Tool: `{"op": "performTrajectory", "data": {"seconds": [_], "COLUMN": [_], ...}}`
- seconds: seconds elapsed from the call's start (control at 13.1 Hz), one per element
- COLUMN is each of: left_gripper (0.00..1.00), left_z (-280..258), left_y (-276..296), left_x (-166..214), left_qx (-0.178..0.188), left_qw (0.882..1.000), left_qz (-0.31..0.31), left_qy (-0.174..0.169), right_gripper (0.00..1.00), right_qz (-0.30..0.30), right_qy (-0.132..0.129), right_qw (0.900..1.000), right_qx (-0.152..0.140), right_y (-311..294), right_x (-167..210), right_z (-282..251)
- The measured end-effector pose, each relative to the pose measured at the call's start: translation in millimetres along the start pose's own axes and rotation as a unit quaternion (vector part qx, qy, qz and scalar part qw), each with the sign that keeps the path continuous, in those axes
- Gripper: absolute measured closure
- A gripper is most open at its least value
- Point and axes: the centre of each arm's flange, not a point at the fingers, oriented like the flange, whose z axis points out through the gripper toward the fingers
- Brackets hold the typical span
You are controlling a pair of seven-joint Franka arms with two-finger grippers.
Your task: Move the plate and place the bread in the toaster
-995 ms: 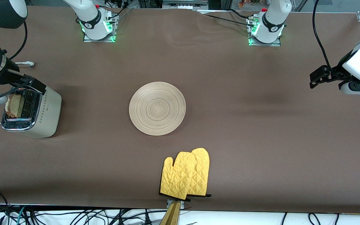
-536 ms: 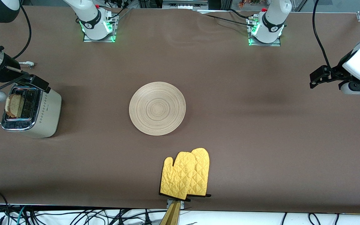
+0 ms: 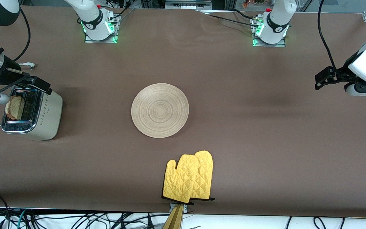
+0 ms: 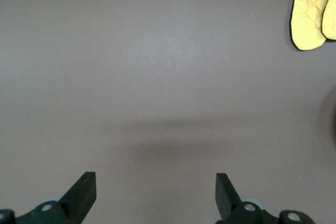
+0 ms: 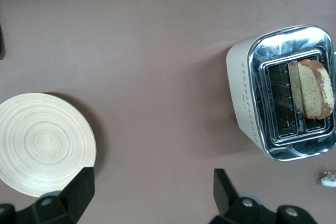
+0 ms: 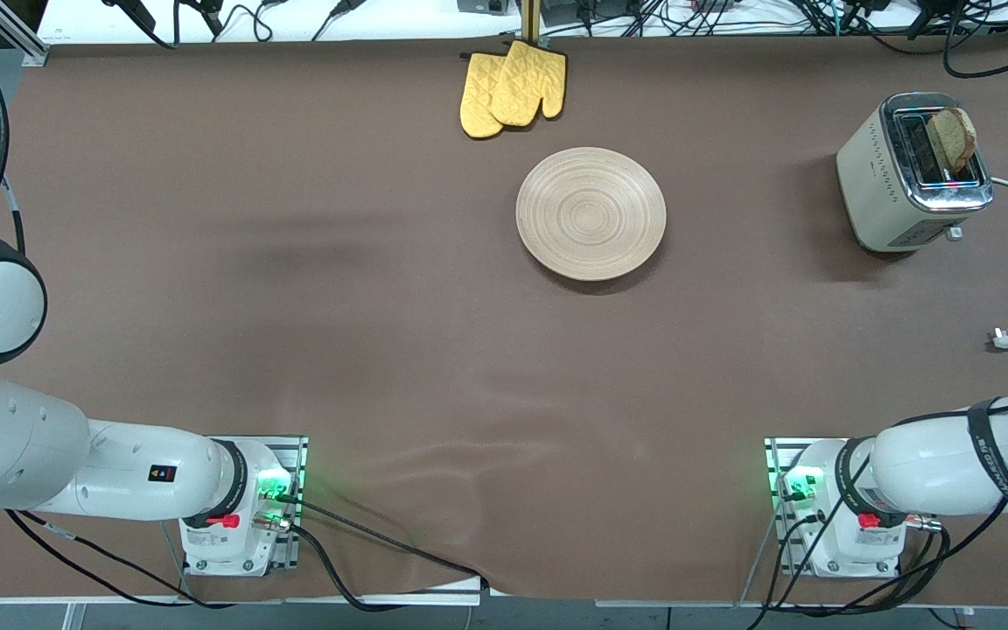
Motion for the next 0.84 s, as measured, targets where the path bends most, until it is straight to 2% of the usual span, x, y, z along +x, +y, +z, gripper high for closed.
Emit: {"op": "performTrajectory", "data": {"seconds": [0.23, 0.84], "left_gripper": [0.00, 0.00], "left_z": [0.0, 0.0], "left_y": [0.0, 0.0], "left_x": [0.0, 0.0], "left_qx": [0.000, 0.000], "left_qw": [1.000, 1.000], "left_qz": [0.000, 0.000], "left_qy": [0.000, 0.000], "right_gripper": [0.00, 0.00], "right_qz": [-0.031, -0.034], "right_qy": [0.004, 0.001], "right_qw": [1.000, 0.999], "right_qx": [0.001, -0.001], "right_y": [3.0, 8.3], "right_x": [-1.3, -0.6], "right_z": [-4.4, 0.8]}}
